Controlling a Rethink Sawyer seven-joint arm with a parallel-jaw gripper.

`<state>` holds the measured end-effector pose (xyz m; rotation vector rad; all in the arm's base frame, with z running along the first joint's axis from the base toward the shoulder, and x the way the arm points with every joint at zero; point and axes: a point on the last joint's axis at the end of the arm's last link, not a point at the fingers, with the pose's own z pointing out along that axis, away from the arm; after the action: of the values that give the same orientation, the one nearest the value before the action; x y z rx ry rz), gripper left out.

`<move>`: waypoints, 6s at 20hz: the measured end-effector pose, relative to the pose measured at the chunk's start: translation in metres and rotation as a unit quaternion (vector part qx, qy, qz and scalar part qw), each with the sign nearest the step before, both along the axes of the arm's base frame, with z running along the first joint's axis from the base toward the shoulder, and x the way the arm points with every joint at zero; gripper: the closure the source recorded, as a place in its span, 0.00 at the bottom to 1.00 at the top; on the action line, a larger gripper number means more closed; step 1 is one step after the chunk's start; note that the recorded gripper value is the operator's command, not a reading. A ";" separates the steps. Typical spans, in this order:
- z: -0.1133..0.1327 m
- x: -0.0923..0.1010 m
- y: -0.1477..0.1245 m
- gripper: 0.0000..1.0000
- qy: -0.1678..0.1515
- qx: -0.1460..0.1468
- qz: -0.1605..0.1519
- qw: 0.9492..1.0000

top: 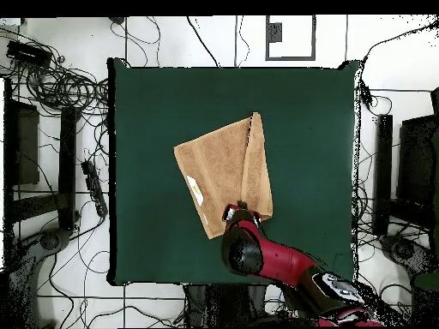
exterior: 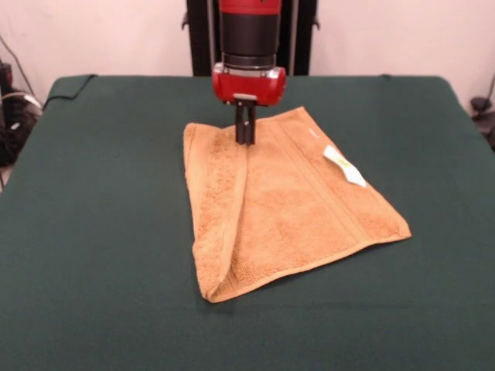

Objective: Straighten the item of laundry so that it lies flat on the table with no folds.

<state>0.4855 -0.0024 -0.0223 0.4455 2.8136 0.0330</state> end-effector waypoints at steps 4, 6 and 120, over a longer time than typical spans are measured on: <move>-0.011 -0.010 0.006 0.00 0.006 0.007 -0.011 1.000; -0.012 -0.010 0.007 0.00 0.007 0.007 -0.011 1.000; 0.024 0.018 -0.109 1.00 0.024 0.035 -0.001 0.999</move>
<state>0.5032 -0.1115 0.0013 0.4697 2.8659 0.1232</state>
